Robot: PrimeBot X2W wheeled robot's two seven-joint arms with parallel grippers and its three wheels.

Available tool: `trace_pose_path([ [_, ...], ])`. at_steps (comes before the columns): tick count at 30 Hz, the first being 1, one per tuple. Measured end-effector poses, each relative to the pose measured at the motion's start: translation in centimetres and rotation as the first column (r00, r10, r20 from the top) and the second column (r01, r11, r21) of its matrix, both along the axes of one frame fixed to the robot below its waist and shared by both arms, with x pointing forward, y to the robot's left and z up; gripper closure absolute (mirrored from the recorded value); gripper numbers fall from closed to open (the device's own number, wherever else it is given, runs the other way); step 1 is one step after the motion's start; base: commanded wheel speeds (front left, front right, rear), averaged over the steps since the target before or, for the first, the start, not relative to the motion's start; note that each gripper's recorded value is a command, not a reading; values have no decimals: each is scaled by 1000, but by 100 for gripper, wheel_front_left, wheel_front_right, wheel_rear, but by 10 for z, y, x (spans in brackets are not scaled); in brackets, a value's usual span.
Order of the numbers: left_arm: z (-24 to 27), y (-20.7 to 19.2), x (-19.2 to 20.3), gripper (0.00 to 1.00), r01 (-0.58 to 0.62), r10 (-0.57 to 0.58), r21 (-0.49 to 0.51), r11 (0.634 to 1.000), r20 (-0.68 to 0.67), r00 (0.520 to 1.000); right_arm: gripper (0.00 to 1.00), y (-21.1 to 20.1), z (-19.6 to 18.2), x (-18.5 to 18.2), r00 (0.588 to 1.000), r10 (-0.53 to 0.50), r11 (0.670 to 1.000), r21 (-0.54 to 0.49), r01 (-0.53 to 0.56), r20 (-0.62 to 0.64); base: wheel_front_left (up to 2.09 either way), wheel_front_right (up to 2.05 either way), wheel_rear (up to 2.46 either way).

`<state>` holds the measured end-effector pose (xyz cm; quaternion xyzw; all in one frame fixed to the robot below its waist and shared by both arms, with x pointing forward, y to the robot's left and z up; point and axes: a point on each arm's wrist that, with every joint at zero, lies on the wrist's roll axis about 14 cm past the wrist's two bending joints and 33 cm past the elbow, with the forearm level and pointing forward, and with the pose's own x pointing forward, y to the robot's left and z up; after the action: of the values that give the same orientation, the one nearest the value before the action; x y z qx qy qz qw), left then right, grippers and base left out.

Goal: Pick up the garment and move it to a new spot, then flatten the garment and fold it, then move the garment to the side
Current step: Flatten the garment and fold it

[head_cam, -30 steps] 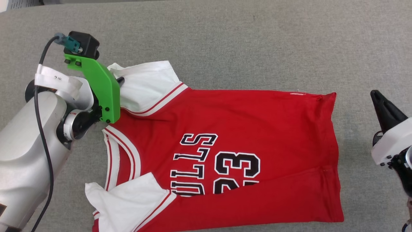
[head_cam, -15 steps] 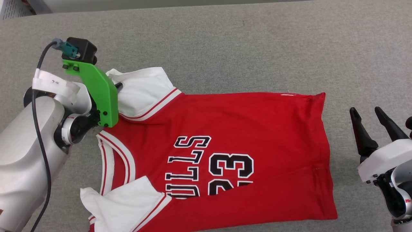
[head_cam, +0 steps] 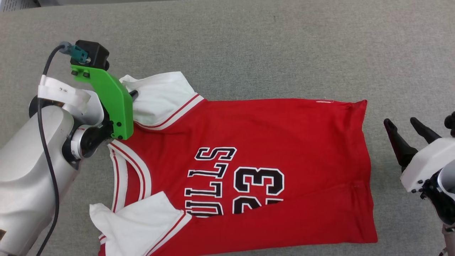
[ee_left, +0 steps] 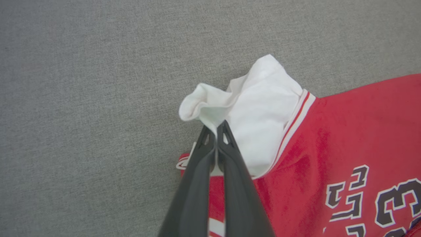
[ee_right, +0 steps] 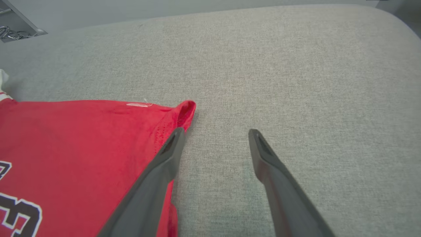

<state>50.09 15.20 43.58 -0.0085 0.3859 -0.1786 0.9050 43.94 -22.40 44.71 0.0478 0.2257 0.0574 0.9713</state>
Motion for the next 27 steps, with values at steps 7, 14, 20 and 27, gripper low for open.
trace_pose_path([
  [7, -11, -4, 1, 100, -2, 2, -11, 1000, -16, 1000, 0, 26, -20, 17, 975, 138, 990, 18, -137, -171, 0, 0, 0],
  [14, -20, -2, 3, 100, -12, 11, -17, 1000, -29, 1000, 0, 48, -38, 31, 935, 234, 971, 10, -240, -267, 0, 0, 0],
  [20, -30, 0, 4, 100, -20, 19, -19, 1000, -48, 999, 0, 48, -67, 27, 900, 243, 967, 18, -254, -362, 0, 0, 0],
  [27, -38, 1, 7, 100, -23, 22, -19, 1000, -63, 998, 20, 50, -89, 19, 840, 266, 957, 22, -290, -472, 0, 0, 0],
])
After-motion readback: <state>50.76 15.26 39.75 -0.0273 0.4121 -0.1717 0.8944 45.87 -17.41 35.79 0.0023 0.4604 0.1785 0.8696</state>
